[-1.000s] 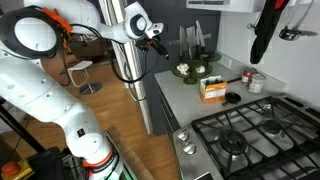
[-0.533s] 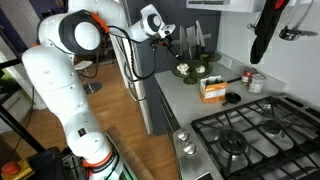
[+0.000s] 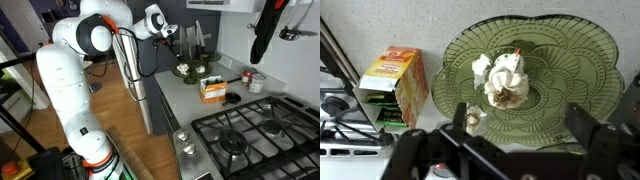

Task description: Swap the bulbs of garlic on the holder

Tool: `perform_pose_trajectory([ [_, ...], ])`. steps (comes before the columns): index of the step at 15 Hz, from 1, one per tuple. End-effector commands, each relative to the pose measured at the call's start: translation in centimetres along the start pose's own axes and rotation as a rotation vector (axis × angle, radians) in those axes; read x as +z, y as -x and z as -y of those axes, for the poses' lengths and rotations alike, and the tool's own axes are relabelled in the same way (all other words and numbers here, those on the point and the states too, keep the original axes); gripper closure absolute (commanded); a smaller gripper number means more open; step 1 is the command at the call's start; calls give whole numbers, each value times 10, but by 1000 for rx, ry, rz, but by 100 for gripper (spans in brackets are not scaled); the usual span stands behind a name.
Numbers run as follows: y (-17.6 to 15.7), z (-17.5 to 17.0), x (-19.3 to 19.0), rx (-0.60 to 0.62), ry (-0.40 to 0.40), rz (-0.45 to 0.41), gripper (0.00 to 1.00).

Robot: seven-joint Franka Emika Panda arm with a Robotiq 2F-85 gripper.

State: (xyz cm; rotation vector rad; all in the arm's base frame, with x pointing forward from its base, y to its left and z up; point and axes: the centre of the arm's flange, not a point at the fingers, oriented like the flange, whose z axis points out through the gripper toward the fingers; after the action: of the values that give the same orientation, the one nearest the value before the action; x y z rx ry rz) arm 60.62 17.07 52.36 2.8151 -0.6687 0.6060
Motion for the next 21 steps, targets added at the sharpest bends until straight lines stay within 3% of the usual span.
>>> perform_pose_trajectory([
  [1, -7, -1, 12, 1, -2, 29, 0],
  [6, -22, -10, 28, -13, -17, 113, 0],
  [11, -37, -12, 37, -60, -100, 191, 0],
  [21, -43, -11, 69, -82, -103, 261, 3],
])
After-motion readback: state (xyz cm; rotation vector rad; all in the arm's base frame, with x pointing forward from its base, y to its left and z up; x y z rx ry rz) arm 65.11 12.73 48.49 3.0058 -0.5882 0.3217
